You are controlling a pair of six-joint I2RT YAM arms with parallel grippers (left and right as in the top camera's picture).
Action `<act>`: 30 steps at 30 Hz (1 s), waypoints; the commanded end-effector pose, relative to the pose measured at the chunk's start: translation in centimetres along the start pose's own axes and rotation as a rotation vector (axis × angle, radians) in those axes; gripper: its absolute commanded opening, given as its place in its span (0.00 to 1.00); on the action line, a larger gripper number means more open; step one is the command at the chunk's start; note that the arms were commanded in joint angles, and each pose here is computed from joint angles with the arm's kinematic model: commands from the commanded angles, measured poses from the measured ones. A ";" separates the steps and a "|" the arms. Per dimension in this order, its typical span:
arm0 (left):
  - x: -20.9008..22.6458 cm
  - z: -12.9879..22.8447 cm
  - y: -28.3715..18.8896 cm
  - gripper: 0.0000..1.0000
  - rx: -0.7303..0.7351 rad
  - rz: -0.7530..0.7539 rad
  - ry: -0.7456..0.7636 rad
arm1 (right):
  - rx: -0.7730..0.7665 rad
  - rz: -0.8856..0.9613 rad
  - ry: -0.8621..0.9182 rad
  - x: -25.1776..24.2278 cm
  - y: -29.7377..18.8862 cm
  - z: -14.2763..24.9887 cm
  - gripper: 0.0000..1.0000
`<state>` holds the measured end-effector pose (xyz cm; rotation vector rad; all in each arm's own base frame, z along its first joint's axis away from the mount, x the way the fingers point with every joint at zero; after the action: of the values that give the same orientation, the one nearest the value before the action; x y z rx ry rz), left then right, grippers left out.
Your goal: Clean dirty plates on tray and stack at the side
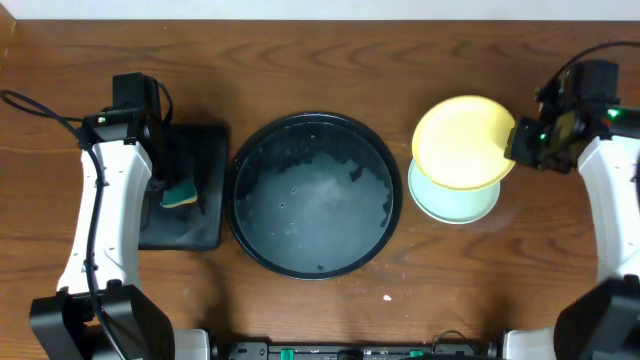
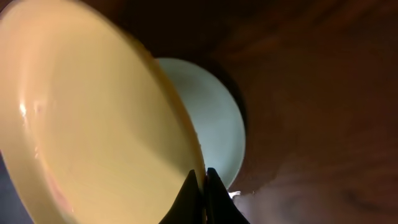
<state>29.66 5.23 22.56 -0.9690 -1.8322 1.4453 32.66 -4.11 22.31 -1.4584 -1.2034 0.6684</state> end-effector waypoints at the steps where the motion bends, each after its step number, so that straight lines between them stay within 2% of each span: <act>1: 0.0 -0.3 -0.3 0.07 -0.008 0.001 0.014 | 0.066 0.064 0.052 -1.5 3.7 1.4 0.01; 7: 0.0 -0.3 -0.3 0.07 -0.008 0.001 0.014 | 0.130 0.079 0.066 -2.3 7.9 2.5 0.03; 8: 0.0 -0.3 -0.3 0.07 -0.008 0.001 0.014 | 0.139 0.080 0.068 -2.4 8.2 2.5 0.08; 10: 0.0 -0.3 -0.3 0.08 -0.008 0.001 0.014 | 0.146 0.068 0.064 -2.2 8.5 2.5 0.28; 13: 0.0 -0.3 -0.3 0.07 -0.008 0.001 0.016 | 0.135 0.052 0.051 -1.6 7.8 2.2 0.42; 17: -0.1 -0.3 -0.3 0.07 -0.007 0.004 0.058 | 0.109 0.003 -0.008 -0.1 5.6 1.4 0.47; 19: -0.5 -0.2 -0.3 0.07 0.007 0.053 0.119 | 0.080 -0.021 -0.053 1.1 3.9 0.8 0.49; 22: -1.6 0.0 -0.5 0.07 0.028 0.183 0.249 | 0.005 -0.056 -0.136 3.4 0.7 0.0 0.60; 25: -1.9 0.0 -0.5 0.07 0.020 0.210 0.284 | -0.039 -0.082 -0.184 5.0 -0.6 0.0 0.67; 30: -2.9 0.2 -0.7 0.07 0.005 0.223 0.340 | -0.026 -0.091 -0.220 6.2 -0.6 0.7 0.67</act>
<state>30.42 3.54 22.64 -1.2835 -1.5647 1.3649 33.90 1.04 23.56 -1.3857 -1.4082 0.7488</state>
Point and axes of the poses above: each gripper's point midway between its finger pads, its own y axis out along the fingers, its own x axis along the line the jaws close on, z = x × y, the point moved 9 cm from there along -y, back along the fingers, and after that the axes turned 3 degrees about y, right-handed, at the moved point
